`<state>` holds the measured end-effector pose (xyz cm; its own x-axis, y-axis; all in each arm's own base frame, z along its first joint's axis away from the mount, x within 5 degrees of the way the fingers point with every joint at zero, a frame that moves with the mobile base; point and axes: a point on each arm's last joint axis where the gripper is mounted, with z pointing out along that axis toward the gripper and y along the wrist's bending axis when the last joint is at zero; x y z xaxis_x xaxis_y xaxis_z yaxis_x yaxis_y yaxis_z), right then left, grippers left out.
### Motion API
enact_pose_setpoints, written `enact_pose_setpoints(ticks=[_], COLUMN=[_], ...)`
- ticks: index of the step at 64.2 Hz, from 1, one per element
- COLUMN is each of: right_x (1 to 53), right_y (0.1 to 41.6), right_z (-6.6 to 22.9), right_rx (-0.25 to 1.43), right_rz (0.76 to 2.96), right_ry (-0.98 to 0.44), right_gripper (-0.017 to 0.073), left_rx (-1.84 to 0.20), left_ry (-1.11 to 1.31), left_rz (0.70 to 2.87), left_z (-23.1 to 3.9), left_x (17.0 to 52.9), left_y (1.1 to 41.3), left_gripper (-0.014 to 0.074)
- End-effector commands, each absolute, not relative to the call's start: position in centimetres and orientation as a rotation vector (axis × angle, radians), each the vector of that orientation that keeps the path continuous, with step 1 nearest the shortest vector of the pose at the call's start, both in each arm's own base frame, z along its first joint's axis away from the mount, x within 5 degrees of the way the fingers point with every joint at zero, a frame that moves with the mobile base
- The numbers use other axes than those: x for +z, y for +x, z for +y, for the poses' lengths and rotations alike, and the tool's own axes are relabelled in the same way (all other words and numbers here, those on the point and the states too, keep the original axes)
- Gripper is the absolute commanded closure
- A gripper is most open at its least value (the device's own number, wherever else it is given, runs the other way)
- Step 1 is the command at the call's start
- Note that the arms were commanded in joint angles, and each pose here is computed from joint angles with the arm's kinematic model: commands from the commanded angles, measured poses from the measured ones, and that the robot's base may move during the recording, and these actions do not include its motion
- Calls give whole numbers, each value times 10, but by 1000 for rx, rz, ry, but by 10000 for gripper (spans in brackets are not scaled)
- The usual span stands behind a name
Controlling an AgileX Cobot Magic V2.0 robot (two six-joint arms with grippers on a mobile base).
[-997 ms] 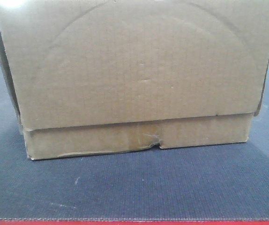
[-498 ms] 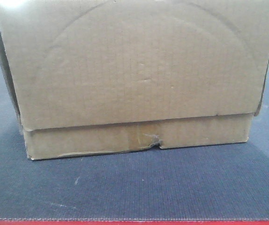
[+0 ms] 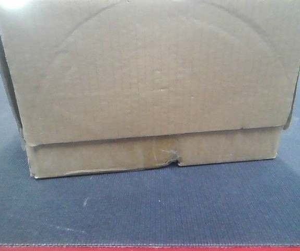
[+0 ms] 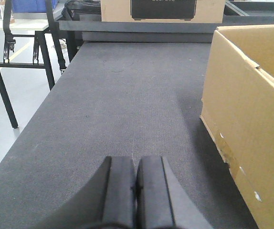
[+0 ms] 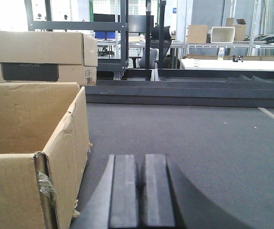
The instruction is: Grab carton from right shelf to conveyor
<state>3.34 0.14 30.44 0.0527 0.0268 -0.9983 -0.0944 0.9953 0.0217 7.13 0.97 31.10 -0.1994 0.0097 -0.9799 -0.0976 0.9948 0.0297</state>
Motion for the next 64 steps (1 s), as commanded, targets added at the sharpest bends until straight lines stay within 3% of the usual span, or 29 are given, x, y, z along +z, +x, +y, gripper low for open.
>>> enact_pose_setpoints(ticks=[1,17,42,64], right_x=[306,306,306,306], right_y=[33,33,33,33], right_z=[1,1,1,1], right_rx=[76,77,77,77], right_rz=[1490,1487,1487,1486], right_ry=[-59,-59,-59,-59], right_gripper=[635,635,635,635], left_rx=[77,46,98,98], left_ry=[-74,-79,-52,-55], left_rz=[1749,1708,1520,1563], left_z=[9,6,5,6], left_x=[312,300,210,206], left_y=[71,63,56,56], left_gripper=[601,601,601,601])
